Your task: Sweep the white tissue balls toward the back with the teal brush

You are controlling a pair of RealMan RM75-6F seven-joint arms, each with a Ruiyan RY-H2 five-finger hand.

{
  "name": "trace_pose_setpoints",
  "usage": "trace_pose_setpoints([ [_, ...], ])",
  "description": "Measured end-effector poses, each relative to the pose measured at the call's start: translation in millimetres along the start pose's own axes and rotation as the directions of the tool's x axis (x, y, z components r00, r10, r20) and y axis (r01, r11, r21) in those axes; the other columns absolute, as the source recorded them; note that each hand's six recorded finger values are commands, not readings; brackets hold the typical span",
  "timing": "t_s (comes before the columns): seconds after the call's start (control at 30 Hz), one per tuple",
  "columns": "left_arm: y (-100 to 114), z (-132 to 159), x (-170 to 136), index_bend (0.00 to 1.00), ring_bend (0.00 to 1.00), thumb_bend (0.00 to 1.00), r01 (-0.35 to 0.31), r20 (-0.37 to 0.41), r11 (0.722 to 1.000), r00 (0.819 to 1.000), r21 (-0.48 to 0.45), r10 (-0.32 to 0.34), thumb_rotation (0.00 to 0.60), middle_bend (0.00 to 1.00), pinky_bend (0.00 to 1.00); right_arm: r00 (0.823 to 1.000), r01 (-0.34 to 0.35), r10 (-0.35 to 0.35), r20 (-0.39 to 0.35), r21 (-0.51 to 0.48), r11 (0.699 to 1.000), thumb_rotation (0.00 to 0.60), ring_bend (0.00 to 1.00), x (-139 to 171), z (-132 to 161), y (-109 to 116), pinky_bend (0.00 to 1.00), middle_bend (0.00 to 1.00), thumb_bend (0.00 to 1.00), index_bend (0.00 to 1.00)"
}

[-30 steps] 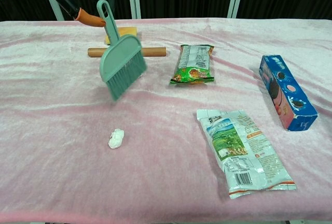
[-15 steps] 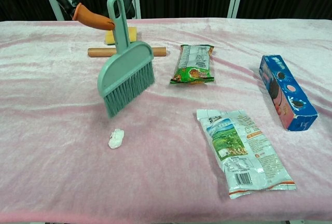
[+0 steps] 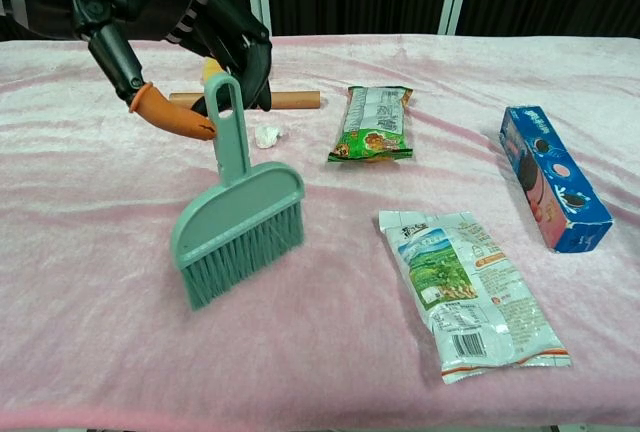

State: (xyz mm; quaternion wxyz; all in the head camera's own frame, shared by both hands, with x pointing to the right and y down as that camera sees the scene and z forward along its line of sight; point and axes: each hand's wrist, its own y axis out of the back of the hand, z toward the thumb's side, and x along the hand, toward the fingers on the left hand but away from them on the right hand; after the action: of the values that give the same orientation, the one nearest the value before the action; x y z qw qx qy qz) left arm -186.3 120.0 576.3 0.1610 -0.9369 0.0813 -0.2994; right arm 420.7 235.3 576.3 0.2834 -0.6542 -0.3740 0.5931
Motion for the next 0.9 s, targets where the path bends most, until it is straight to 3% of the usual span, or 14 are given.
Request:
trace_pose_setpoints([
  [0.23, -21.8, -18.6, 7.1, 0.65, 0.26, 0.35, 0.067, -0.053, 0.997, 0.996, -0.030, -0.068, 0.600, 0.66, 0.25, 1.000, 0.001, -0.001, 0.001, -0.001, 1.000, 0.600, 0.11, -0.1, -0.2, 0.4, 0.16, 0.05, 0.20, 0.17],
  [0.4, -28.0, -19.0, 10.5, 0.65, 0.26, 0.35, 0.079, -0.041, 0.992, 0.996, -0.095, -0.083, 0.600, 0.66, 0.25, 1.000, -0.002, 0.002, 0.000, 0.000, 1.000, 0.600, 0.11, -0.3, 0.1, -0.2, 0.16, 0.05, 0.20, 0.17],
  [0.6, -41.5, -23.9, 8.4, 0.66, 0.26, 0.35, 0.149, -0.048, 0.983, 0.987, -0.105, -0.154, 0.600, 0.66, 0.25, 1.000, -0.002, 0.002, 0.002, -0.001, 1.000, 0.600, 0.11, -0.2, -0.3, 0.0, 0.16, 0.05, 0.20, 0.17],
  [0.9, -35.8, -41.2, 1.7, 0.66, 0.26, 0.35, 0.144, -0.107, 0.986, 0.982, -0.088, -0.153, 0.600, 0.66, 0.25, 1.000, 0.000, 0.000, 0.007, -0.003, 1.000, 0.600, 0.11, -0.9, -1.0, 0.6, 0.16, 0.05, 0.20, 0.17],
])
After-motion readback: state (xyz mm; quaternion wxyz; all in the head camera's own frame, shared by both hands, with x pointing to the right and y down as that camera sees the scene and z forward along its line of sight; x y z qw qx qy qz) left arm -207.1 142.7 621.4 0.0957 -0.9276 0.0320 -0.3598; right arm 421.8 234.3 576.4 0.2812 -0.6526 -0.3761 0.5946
